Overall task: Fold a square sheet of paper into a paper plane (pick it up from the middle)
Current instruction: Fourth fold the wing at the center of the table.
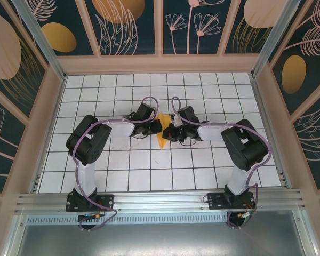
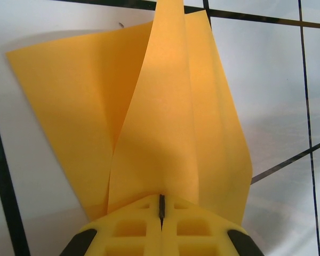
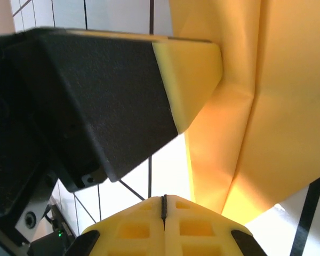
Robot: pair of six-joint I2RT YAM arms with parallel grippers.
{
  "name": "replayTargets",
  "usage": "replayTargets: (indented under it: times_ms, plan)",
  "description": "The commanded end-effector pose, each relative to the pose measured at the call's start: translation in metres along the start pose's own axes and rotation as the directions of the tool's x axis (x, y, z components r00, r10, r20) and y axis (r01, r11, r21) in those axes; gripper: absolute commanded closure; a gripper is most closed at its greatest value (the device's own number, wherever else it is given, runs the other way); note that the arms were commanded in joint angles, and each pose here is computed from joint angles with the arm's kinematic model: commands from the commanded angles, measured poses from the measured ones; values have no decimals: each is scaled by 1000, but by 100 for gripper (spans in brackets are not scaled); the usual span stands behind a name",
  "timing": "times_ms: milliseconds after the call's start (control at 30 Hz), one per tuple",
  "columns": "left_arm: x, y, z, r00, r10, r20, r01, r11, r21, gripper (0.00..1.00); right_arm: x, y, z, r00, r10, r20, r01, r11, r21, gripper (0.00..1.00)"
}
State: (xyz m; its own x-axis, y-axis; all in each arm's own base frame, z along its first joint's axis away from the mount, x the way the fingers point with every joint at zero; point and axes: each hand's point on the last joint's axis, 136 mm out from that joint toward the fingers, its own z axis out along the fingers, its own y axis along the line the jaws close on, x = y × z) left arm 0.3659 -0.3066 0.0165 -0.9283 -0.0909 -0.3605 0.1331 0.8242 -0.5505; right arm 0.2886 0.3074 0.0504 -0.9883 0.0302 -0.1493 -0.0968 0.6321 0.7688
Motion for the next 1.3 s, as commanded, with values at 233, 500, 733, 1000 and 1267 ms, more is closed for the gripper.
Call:
replayTargets:
  times_ms: [233,500,733,1000,1267]
  plan:
    - [-2,10,-5,1000,14,5,-14,999,-46,100,15,-10,20,997,62,-52,-63,998,-18,98]
    - [2,10,-6,1000,-5,8,6,1000,-29,99,18,-23,35,994,58,-89,-54,997,46,98]
    - [-30,-5,-31,993,-75,96,72,997,28,77,39,-66,39,989,98,-111,-70,970,232,100]
    - [-54,-46,-59,981,-142,133,118,978,171,74,40,-65,40,990,91,-103,-69,977,201,100]
    - [-39,-67,-57,982,-187,26,171,937,305,90,35,-61,43,993,85,-87,-68,981,182,100]
